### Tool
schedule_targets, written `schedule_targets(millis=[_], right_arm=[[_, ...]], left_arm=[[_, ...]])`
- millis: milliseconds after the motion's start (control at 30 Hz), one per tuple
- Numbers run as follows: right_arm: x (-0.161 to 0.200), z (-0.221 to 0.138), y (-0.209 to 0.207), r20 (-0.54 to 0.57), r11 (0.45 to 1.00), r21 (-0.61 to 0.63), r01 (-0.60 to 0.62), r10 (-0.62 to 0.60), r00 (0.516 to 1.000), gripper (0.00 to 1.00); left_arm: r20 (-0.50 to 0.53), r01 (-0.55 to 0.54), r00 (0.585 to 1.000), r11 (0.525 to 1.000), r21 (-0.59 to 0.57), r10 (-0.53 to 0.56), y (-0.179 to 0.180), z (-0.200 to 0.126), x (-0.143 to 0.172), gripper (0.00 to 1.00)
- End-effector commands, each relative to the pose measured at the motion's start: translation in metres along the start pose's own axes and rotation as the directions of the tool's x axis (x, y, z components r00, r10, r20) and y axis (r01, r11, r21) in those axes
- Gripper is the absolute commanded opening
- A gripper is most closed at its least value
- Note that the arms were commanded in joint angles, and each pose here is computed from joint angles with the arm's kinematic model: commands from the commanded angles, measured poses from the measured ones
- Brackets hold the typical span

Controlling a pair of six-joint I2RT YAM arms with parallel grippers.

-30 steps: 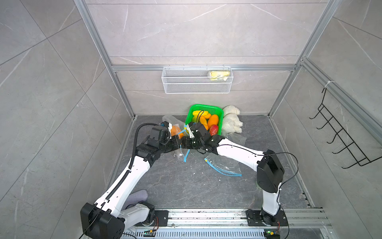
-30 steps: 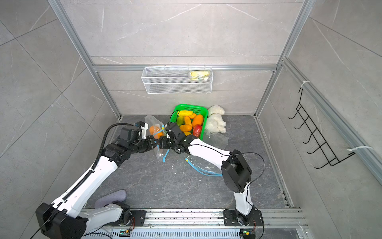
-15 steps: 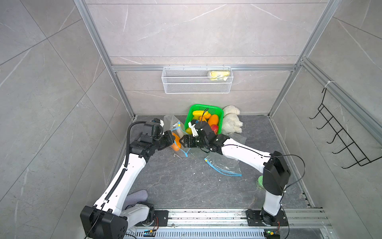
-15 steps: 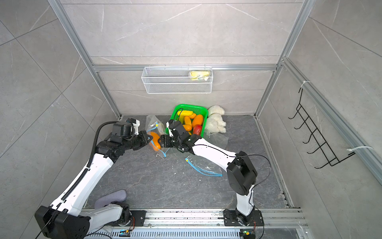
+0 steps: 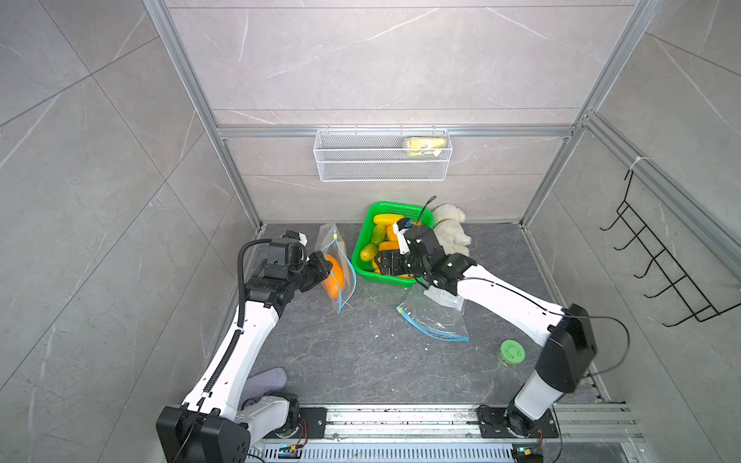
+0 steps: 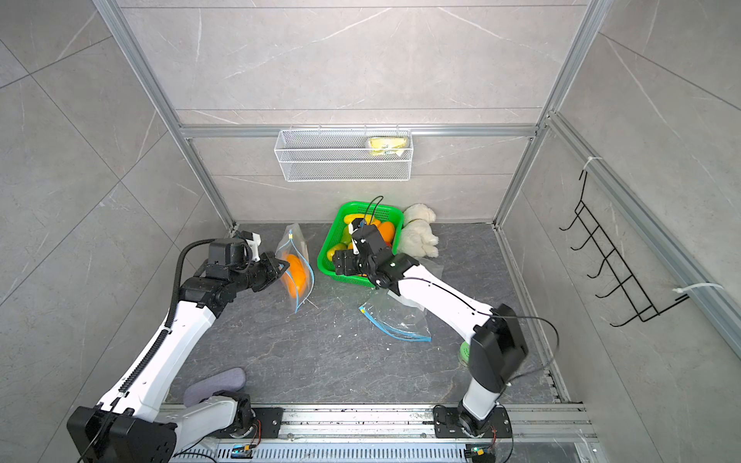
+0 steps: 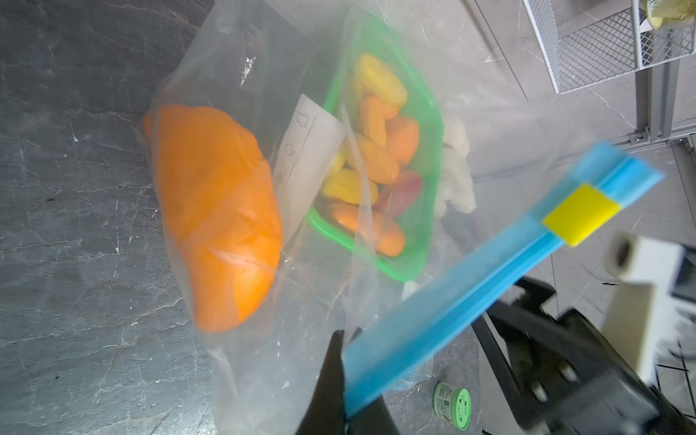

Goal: Place the mango in a zip-top bag and seal the zipper
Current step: Place the mango in the zipper food storage bag, then pick up the mango from the basket.

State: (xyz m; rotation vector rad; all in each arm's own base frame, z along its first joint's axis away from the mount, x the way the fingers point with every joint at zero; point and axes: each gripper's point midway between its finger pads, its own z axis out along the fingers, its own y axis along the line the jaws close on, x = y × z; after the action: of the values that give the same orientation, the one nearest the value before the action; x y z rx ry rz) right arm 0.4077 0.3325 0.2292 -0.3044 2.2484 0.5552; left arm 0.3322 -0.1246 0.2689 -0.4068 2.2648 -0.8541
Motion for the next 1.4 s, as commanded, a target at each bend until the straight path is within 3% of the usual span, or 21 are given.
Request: schedule_targets(millis=[0, 133, 200, 367, 467, 600, 867, 1133, 1367], right_arm=[[0.017, 0.032, -0.053, -0.140, 0.978, 0.189, 0.083, -0.057, 0.989, 0.88], [0.009, 0.068, -0.069, -0.173, 0.978, 0.191, 0.084, -0.051, 0.984, 0.88], [0.004, 0.080, -0.065, -0.175, 0.985, 0.154, 0.083, -0.055, 0.983, 0.88], [0.013, 0.107, -0.025, -0.193, 0.999, -0.052, -0.006, -0.004, 0.981, 0.86], [0.022, 0.123, -0.015, -0.185, 0.996, -0.072, -0.056, 0.041, 0.982, 0.84], [0.030, 0.145, -0.010, -0.184, 0.998, -0.053, -0.021, 0.011, 0.983, 0.82], [0.041, 0.179, -0.036, -0.229, 0.984, 0.157, 0.083, -0.045, 0.972, 0.83], [0.031, 0.189, -0.059, -0.224, 0.884, 0.394, 0.252, -0.174, 0.959, 0.79], [0.035, 0.210, -0.045, -0.223, 0.911, 0.268, 0.314, -0.259, 0.940, 0.73]], left_arm=[[0.084, -0.023, 0.996, 0.994, 0.105, 0.014, -0.032, -0.022, -0.021, 0.00], [0.084, -0.011, 0.996, 1.000, 0.016, 0.009, -0.019, -0.025, -0.027, 0.00], [0.109, -0.013, 0.994, 0.999, 0.040, 0.009, -0.022, -0.026, -0.030, 0.00], [0.090, 0.048, 0.995, 0.999, 0.002, -0.048, 0.001, -0.015, -0.029, 0.00], [0.095, 0.055, 0.994, 0.998, 0.026, -0.058, 0.000, -0.012, -0.029, 0.00], [0.092, 0.055, 0.994, 0.998, 0.033, -0.057, -0.002, -0.011, -0.029, 0.00], [0.077, 0.054, 0.995, 0.998, 0.026, -0.056, 0.002, -0.008, -0.025, 0.00], [0.065, 0.062, 0.996, 0.998, 0.026, -0.063, 0.005, -0.005, -0.022, 0.00], [0.072, 0.055, 0.996, 0.998, 0.029, -0.057, 0.003, -0.009, -0.023, 0.00]])
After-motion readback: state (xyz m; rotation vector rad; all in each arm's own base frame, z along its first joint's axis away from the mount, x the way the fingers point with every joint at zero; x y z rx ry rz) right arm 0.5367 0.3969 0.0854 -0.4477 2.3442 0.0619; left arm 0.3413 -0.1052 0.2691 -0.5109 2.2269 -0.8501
